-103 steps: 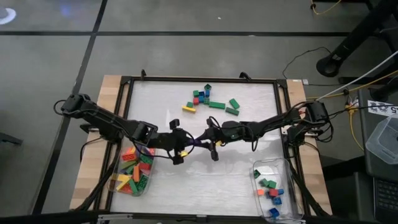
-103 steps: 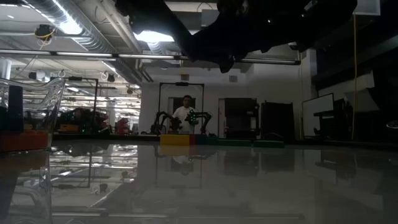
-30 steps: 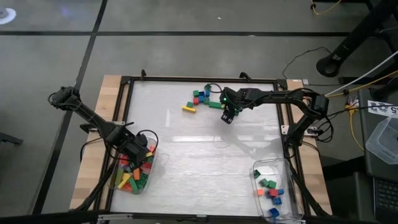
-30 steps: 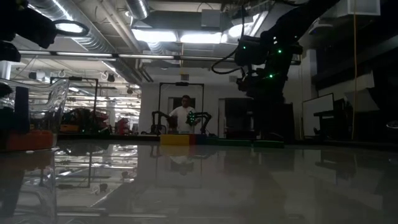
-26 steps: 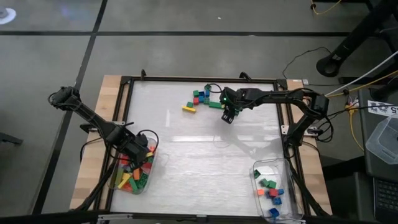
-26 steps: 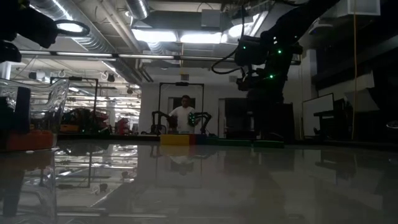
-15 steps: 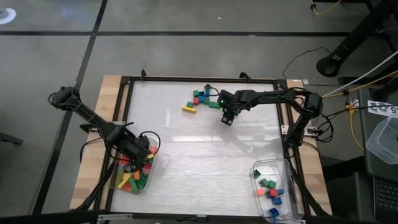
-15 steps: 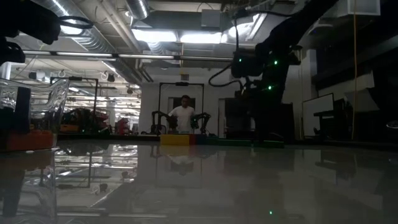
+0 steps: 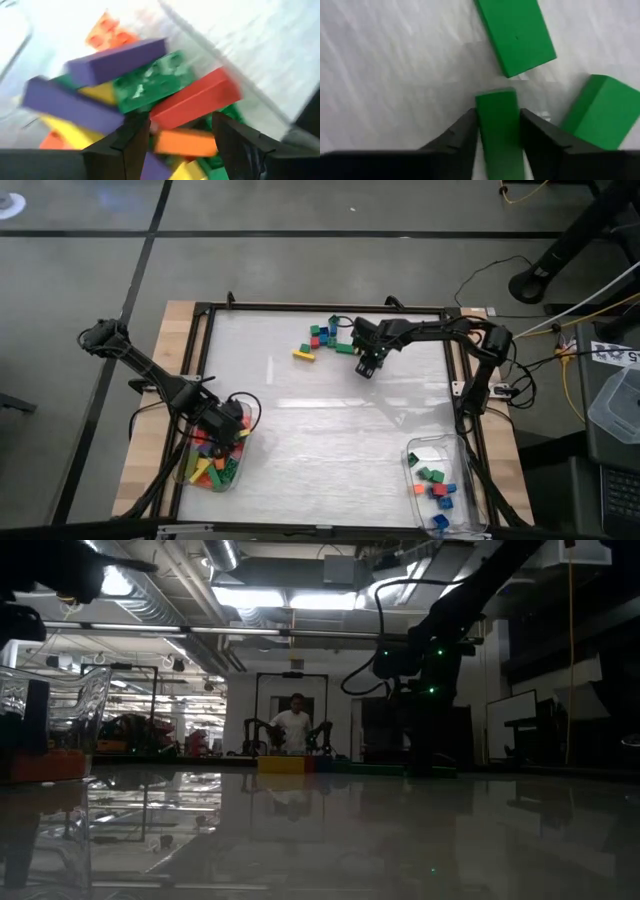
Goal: Sort blocks by size
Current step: Put the large green wooden block into the left transparent bin
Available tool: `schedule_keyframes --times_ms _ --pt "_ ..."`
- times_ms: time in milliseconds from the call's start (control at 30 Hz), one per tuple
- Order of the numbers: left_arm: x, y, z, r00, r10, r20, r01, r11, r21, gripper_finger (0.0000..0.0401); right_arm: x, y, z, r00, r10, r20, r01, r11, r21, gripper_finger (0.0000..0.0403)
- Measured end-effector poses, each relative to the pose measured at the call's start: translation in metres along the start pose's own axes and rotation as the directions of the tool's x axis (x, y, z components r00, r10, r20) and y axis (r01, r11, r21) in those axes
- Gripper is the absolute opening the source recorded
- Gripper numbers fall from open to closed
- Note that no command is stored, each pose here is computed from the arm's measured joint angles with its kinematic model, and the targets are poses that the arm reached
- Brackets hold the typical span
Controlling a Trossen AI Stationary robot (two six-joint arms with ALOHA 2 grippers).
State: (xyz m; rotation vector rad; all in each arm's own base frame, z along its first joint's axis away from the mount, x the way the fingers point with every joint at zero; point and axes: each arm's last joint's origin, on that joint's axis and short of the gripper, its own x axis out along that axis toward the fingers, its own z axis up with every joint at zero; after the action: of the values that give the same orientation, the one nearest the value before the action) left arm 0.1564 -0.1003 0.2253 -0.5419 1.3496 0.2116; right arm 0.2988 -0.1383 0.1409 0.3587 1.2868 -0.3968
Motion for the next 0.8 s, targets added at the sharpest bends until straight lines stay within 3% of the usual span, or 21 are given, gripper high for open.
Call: schedule_keyframes --times_ms 67,300,500,667,800 --pt "0.000 -0.004 0.002 0.999 -0.042 0.023 0.042 0.999 0.001 0.0202 0.000 0.001 0.000 1.000 0.021 0.001 -0.021 1.000 0.005 0.0098" --pt "-0.003 -0.021 0.012 0.967 -0.222 0.122 0.213 0.973 0.084 0.0190 -0.004 0.013 0.011 0.985 0.170 0.041 -0.169 0.985 -0.018 0.0094" --pt "-0.009 -0.034 0.021 0.908 -0.330 0.258 0.306 0.943 0.132 0.0188 -0.014 0.042 0.029 0.887 0.434 0.159 -0.417 0.899 -0.132 0.0094" --pt "-0.015 -0.034 0.035 0.818 -0.251 0.518 0.234 0.967 0.099 0.0188 -0.022 0.082 0.038 0.791 0.552 0.264 -0.481 0.828 -0.289 0.0102" --pt "-0.017 -0.031 0.047 0.739 -0.147 0.657 0.015 0.979 0.202 0.0187 -0.030 0.116 0.039 0.721 0.618 0.313 -0.482 0.772 -0.414 0.0102"
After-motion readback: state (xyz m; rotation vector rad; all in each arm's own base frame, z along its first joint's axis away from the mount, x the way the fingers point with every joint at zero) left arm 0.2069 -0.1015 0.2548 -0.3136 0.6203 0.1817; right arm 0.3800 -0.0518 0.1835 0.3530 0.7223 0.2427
